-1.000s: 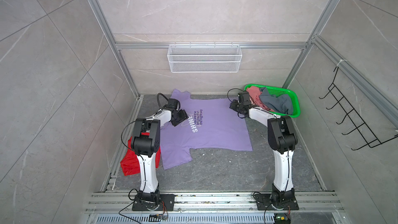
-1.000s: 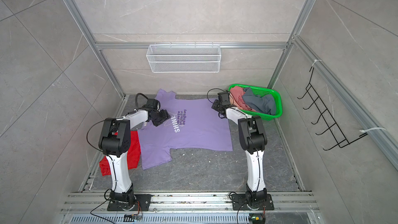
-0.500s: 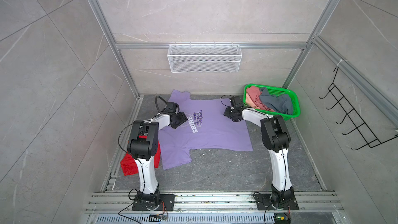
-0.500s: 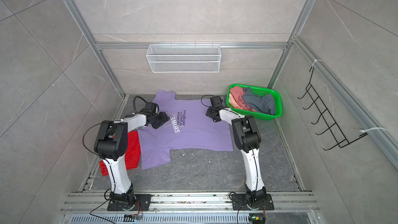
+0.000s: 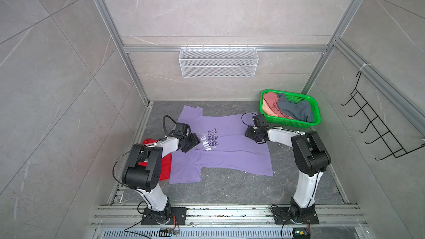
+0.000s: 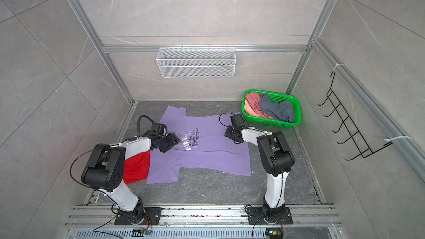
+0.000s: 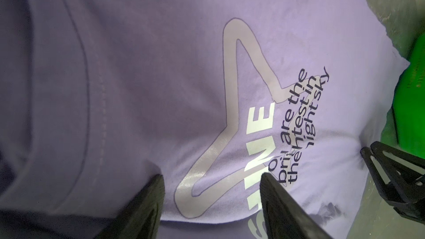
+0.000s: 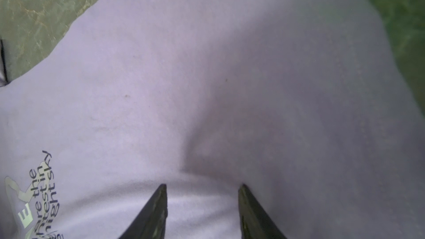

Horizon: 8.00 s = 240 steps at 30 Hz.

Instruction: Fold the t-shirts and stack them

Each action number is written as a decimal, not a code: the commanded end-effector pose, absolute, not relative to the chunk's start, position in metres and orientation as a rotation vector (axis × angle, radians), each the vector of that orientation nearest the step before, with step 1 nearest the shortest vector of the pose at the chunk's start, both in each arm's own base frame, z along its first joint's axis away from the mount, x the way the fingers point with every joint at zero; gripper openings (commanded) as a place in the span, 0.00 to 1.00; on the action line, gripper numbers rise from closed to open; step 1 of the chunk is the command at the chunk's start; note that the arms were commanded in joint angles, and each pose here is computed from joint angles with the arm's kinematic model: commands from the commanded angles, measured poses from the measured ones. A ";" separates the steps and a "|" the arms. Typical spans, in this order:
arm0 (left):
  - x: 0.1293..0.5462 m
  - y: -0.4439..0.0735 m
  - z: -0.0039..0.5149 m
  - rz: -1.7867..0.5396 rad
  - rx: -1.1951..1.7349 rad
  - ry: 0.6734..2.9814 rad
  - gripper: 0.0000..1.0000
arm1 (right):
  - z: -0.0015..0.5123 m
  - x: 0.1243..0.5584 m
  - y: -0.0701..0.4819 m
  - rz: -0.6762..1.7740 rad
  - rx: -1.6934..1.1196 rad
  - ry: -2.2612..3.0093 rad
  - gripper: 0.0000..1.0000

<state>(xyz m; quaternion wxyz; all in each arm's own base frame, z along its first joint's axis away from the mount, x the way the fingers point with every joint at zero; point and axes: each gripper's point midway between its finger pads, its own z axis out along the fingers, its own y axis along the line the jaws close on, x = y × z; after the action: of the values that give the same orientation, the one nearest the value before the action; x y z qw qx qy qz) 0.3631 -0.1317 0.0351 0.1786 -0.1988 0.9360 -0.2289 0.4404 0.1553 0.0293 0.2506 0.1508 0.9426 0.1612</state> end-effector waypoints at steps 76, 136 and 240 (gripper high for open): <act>0.566 -0.059 0.098 -0.080 -0.270 2.633 0.69 | 0.093 0.556 0.119 0.108 0.429 2.395 0.74; 0.596 -0.070 0.099 -0.264 -0.306 2.536 0.00 | 0.039 0.560 0.092 0.017 0.496 2.524 0.00; 0.479 -0.114 0.059 -0.041 -0.298 2.539 0.44 | 0.062 0.450 0.123 0.430 0.414 2.392 0.63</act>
<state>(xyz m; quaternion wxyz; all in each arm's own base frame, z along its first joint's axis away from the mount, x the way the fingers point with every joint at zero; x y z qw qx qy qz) 0.4698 -0.1202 0.0544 0.2751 -0.0936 0.9557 -0.0469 0.4398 0.1225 0.0606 0.3274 0.1485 0.9199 0.1565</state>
